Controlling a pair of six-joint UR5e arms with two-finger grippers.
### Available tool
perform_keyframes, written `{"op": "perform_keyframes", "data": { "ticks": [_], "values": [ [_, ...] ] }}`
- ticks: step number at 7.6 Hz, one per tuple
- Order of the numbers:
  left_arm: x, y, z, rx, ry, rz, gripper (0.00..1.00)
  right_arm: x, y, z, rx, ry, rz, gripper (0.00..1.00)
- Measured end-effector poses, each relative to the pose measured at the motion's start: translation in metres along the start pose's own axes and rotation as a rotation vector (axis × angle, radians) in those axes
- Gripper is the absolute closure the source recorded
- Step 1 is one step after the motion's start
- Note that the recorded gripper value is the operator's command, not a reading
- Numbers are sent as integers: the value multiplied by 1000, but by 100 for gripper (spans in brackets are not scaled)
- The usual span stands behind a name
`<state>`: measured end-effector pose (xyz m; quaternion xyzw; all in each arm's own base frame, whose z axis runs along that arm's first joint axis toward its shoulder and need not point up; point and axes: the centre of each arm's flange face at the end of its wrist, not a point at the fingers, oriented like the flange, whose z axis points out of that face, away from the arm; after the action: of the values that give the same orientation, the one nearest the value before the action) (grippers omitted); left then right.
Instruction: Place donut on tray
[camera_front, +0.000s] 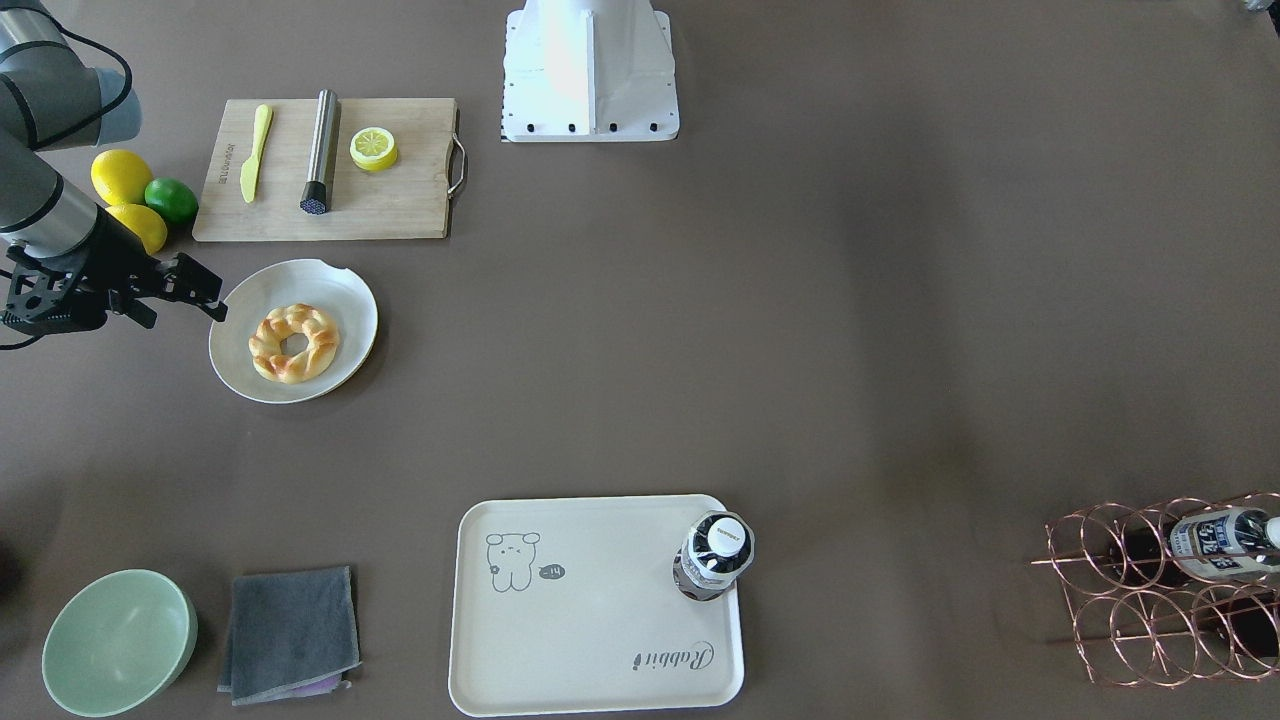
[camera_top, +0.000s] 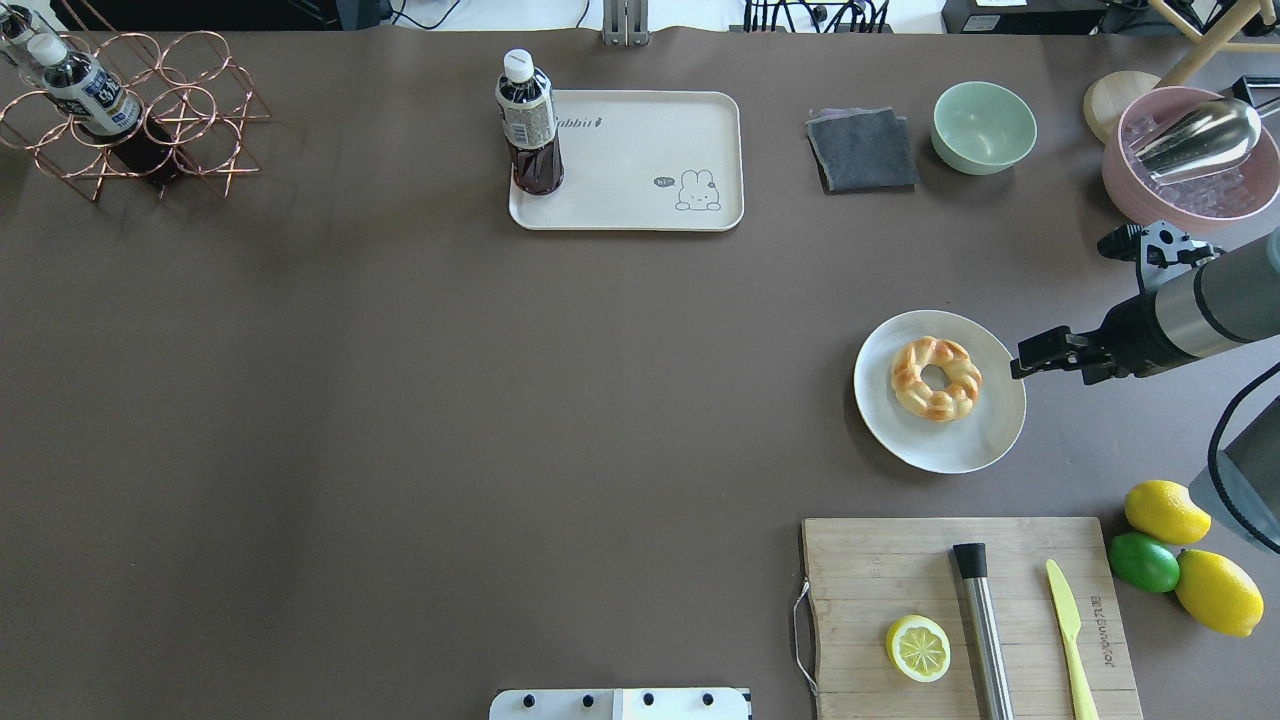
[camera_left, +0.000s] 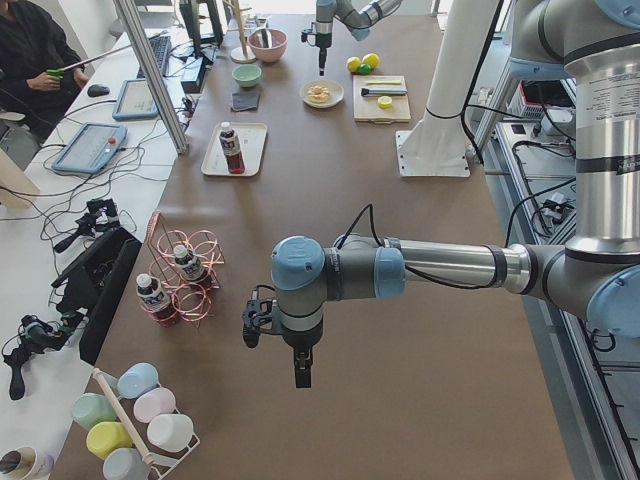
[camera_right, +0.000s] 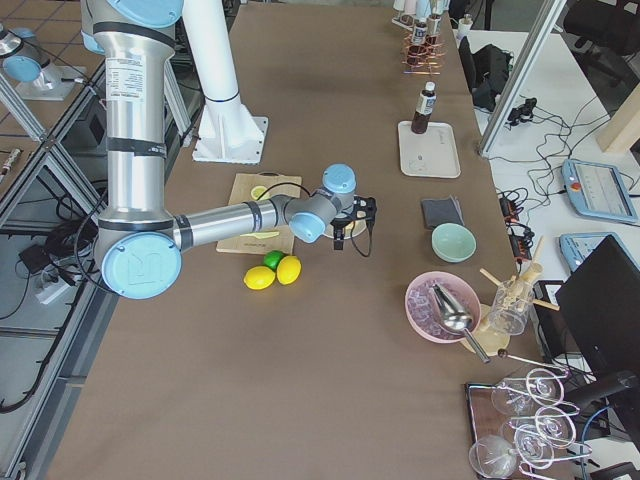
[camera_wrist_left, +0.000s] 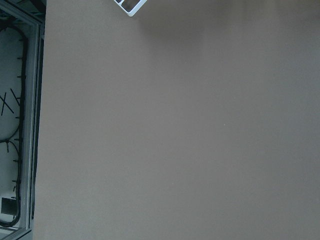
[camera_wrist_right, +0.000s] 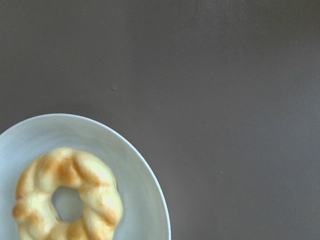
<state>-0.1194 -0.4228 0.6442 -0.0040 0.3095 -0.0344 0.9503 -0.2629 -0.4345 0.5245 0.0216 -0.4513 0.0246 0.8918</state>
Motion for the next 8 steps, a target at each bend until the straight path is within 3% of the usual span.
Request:
{"op": "perform_keyframes", "data": {
  "ticks": [4,5,7,8],
  "values": [
    [1,-3,-1,3,-2,3,2,-3,13,22,-11,33,-11,4],
    [2,-3,-2,3,-2,4,2,-1,15,28,-14,46,-11,10],
    [2,-4,-3,6,-2,6,2,-2,18,39,-21,59,-18,87],
    [4,-7,-4,9,-2,9,2,-4,18,41,-21,61,-14,100]
  ]
}}
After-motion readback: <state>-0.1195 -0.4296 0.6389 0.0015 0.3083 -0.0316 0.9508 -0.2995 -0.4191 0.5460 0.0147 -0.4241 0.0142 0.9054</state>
